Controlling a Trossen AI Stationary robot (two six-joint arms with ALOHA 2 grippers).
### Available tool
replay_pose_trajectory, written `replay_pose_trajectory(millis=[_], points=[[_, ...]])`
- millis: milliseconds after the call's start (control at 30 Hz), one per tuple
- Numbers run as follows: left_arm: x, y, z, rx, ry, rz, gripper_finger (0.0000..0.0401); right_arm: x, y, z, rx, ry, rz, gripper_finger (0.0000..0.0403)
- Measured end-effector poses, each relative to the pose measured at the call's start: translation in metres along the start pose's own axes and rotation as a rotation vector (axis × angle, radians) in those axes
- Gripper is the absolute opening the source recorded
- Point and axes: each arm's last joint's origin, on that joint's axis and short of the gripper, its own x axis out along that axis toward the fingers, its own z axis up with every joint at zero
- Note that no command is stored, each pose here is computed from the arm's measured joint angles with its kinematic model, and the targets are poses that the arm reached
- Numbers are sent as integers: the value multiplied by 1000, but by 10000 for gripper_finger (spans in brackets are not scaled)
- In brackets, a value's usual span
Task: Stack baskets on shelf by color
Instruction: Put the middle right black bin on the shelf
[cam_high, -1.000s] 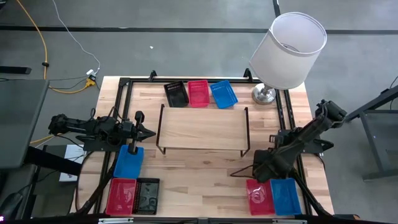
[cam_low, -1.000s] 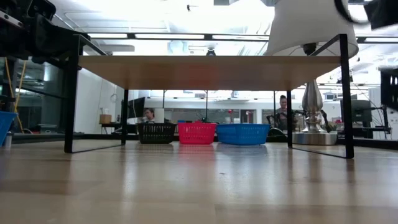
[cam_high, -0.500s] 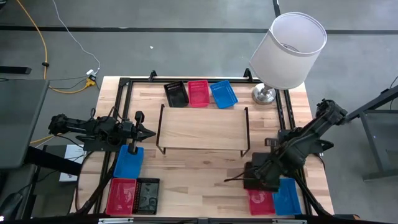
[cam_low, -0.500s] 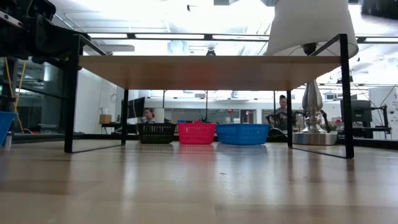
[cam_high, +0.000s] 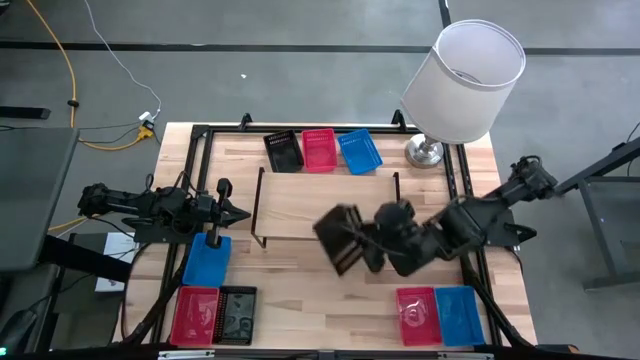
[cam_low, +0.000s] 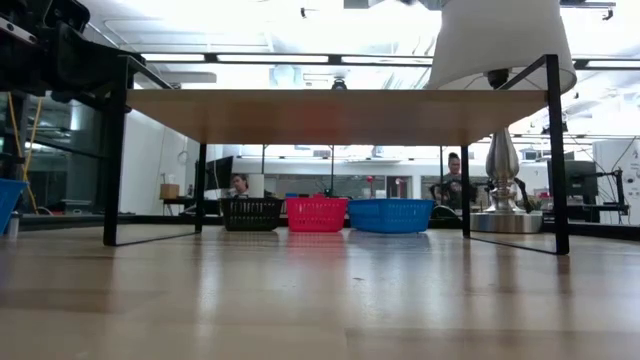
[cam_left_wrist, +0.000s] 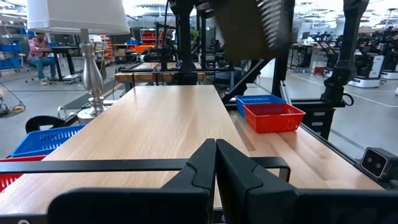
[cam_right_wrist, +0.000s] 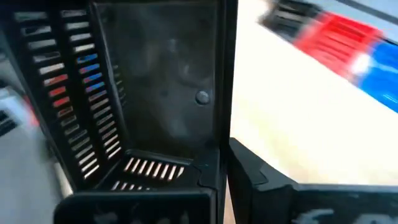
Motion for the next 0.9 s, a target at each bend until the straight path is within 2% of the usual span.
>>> replay_pose_trajectory(millis=[167, 300, 667, 900], points=[[0, 0, 0, 0, 0, 0, 3, 11, -30, 5, 113, 65, -228, 0], [0, 0, 0, 0, 0, 0, 3, 11, -42, 5, 154, 88, -320, 0], [0, 0, 0, 0, 0, 0, 3, 9, -46, 0, 259, 171, -360, 0], [0, 0, 0, 0, 0, 0, 3, 9, -47, 0, 260, 174, -362, 0]])
